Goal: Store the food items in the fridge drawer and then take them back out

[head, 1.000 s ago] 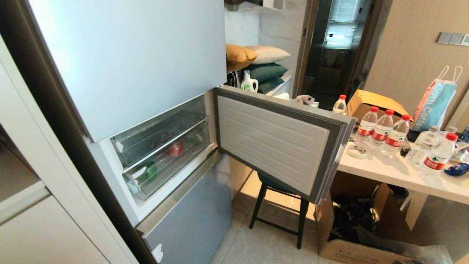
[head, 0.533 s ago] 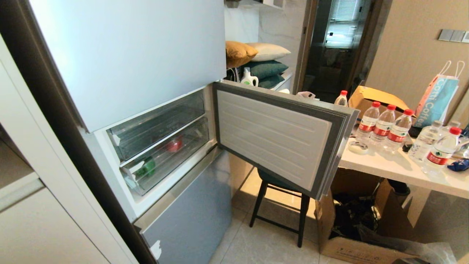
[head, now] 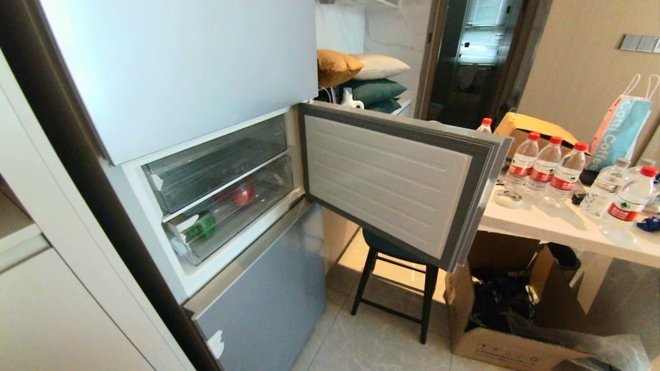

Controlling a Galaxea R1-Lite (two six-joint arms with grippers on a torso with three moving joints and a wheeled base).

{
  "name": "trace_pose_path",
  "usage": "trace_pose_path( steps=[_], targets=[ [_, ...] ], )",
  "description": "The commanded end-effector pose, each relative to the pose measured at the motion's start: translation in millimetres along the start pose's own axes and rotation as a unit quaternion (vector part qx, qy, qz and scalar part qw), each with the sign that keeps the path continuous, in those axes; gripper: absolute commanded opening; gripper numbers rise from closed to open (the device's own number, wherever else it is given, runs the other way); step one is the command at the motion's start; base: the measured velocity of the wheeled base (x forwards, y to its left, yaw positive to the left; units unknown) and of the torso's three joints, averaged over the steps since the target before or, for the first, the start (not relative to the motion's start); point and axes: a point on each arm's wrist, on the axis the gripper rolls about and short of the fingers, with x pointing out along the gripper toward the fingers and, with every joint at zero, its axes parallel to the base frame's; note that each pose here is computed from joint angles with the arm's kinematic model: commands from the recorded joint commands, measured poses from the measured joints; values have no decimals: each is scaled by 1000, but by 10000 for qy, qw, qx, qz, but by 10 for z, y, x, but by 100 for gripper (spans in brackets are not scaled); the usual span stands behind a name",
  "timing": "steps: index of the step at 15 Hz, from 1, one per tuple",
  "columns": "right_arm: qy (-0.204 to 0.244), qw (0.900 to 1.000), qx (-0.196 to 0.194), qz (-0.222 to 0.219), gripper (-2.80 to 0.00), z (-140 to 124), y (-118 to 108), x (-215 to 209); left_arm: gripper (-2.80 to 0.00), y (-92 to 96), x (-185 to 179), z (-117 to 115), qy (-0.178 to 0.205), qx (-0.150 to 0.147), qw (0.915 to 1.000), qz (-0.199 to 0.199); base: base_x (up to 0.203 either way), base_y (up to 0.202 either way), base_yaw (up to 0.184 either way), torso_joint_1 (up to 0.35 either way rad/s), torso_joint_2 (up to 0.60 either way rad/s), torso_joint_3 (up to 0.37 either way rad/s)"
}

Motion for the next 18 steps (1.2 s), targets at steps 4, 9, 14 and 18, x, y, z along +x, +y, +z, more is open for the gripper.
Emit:
trace_pose_path(
  steps=[4,9,14,18],
  targets=[
    [4,10000,2,5,-280,0,0,1,-280,0,1,1,3,0,10000,1,0,0,0,-139,335,203],
    [4,10000,2,-2,-280,0,0,1,-280,0,0,1,-2,-8,10000,1,0,0,0,-151,385,229],
    [4,10000,2,-2,-280,0,0,1,-280,0,1,1,2,-8,10000,1,0,0,0,-74,193,121],
    [4,10000,2,-2,-280,0,0,1,-280,0,1,1,3,-8,10000,1,0,0,0,-2,8,4]
  ],
)
